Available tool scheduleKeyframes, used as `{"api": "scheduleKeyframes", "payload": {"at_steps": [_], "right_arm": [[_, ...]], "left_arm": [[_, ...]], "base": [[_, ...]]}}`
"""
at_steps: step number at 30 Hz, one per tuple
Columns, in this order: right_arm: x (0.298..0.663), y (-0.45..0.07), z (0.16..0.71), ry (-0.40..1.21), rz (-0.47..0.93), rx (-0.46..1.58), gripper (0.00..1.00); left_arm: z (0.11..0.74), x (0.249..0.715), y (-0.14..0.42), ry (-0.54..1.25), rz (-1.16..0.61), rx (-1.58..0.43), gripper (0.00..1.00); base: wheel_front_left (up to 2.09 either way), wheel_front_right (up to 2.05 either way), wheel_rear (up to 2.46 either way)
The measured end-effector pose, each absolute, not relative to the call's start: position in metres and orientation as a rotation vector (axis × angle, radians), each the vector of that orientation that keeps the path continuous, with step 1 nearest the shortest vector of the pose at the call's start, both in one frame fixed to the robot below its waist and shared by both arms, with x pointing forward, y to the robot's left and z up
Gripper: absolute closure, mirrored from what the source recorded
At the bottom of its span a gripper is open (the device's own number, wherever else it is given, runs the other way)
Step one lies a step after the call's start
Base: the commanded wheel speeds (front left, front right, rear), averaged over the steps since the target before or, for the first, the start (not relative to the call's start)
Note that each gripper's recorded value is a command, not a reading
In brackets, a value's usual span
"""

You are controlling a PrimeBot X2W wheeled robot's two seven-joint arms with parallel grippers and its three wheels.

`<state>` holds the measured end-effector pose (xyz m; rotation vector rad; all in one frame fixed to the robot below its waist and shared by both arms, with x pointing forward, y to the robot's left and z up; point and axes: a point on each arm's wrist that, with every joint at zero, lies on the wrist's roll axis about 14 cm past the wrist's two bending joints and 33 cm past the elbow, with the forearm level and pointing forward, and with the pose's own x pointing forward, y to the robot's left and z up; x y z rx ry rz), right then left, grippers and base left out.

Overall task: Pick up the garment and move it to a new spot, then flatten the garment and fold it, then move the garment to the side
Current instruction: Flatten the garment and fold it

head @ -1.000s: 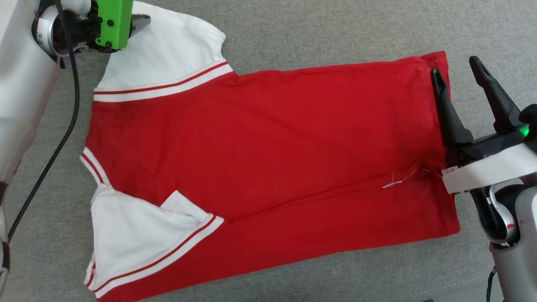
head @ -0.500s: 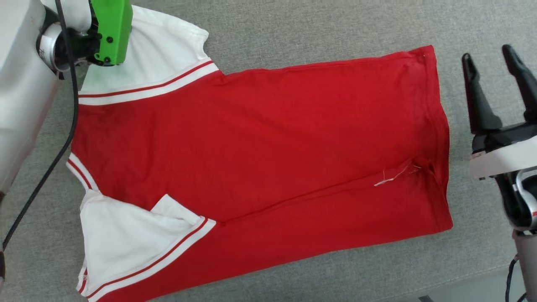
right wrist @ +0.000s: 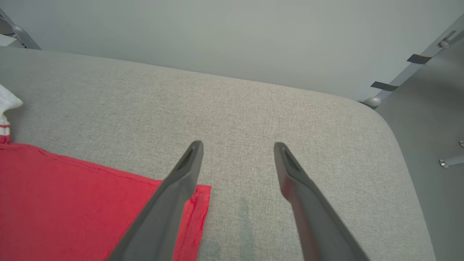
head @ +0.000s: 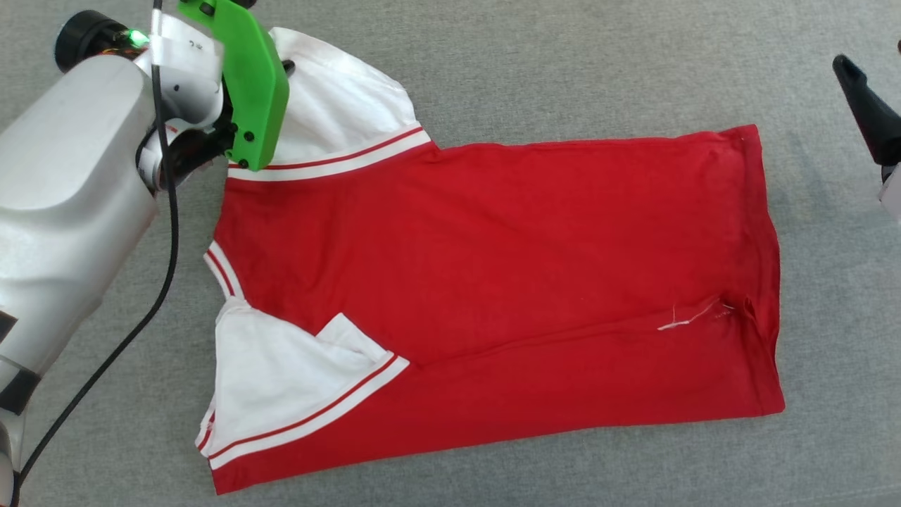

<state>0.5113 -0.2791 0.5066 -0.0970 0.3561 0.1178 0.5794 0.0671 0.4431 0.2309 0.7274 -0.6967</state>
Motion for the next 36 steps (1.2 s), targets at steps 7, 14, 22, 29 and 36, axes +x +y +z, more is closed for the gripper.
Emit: {"api": "scheduleKeyframes", "payload": {"at_steps": [7,14,22,29,36], "right_arm": [[0.497,-0.269,0.453,0.748,0.194,-0.096,0.00],[0.500,-0.250,0.416,0.908,0.251,-0.127,0.00],[0.497,-0.240,0.361,1.035,0.267,-0.137,0.00],[0.498,-0.239,0.352,1.015,0.282,-0.138,1.00],[0.510,-0.226,0.389,0.775,0.294,-0.061,1.00]], "left_arm": [[0.461,0.567,0.075,0.655,-0.701,0.244,1.00],[0.462,0.562,0.078,0.624,-0.710,0.243,1.00],[0.444,0.560,0.085,0.642,-0.710,0.231,1.00],[0.438,0.562,0.093,0.639,-0.688,0.222,1.00],[0.460,0.554,0.094,0.554,-0.679,0.187,1.00]], "base": [[0.00,0.00,0.00],[0.00,0.00,0.00],[0.00,0.00,0.00],[0.00,0.00,0.00],[0.00,0.00,0.00]]}}
